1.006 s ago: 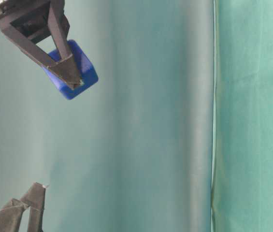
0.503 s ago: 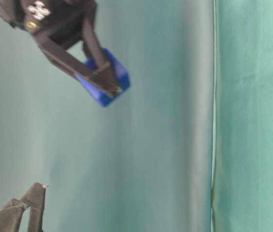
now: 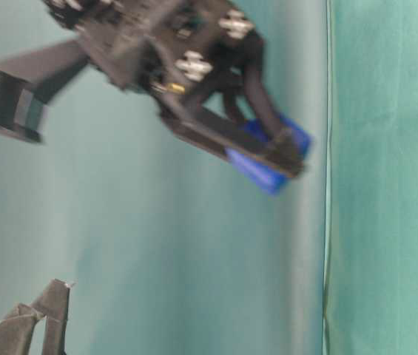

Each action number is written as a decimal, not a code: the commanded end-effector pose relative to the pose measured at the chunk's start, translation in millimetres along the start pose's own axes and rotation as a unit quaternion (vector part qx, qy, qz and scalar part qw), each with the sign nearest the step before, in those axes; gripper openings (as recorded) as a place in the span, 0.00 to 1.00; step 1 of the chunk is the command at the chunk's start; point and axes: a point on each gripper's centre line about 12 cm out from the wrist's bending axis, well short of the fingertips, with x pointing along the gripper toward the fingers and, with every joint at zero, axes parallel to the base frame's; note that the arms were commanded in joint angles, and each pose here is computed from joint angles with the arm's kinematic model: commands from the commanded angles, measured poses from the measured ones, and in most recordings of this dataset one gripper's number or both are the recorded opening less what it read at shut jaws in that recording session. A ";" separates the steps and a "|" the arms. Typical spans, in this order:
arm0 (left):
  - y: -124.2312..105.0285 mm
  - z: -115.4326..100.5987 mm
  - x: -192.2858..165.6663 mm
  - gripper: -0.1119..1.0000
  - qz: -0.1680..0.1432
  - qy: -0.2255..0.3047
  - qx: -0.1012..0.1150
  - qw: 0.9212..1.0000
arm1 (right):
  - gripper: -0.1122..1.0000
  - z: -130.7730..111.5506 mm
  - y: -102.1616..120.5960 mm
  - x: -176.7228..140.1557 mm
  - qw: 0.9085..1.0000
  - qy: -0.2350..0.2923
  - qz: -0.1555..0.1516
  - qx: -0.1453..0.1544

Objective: Handover the blue block to the right arm after grasping it with the left arm, then place it in the designated position.
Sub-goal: 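Carry the cube with the right gripper and lower it toward the table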

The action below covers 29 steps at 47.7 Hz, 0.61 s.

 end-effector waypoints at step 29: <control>0.5 11.9 -2.2 1.00 0.001 -0.017 -0.001 1.000 | 0.64 -27.4 4.7 78.0 0.999 0.020 0.024 0.032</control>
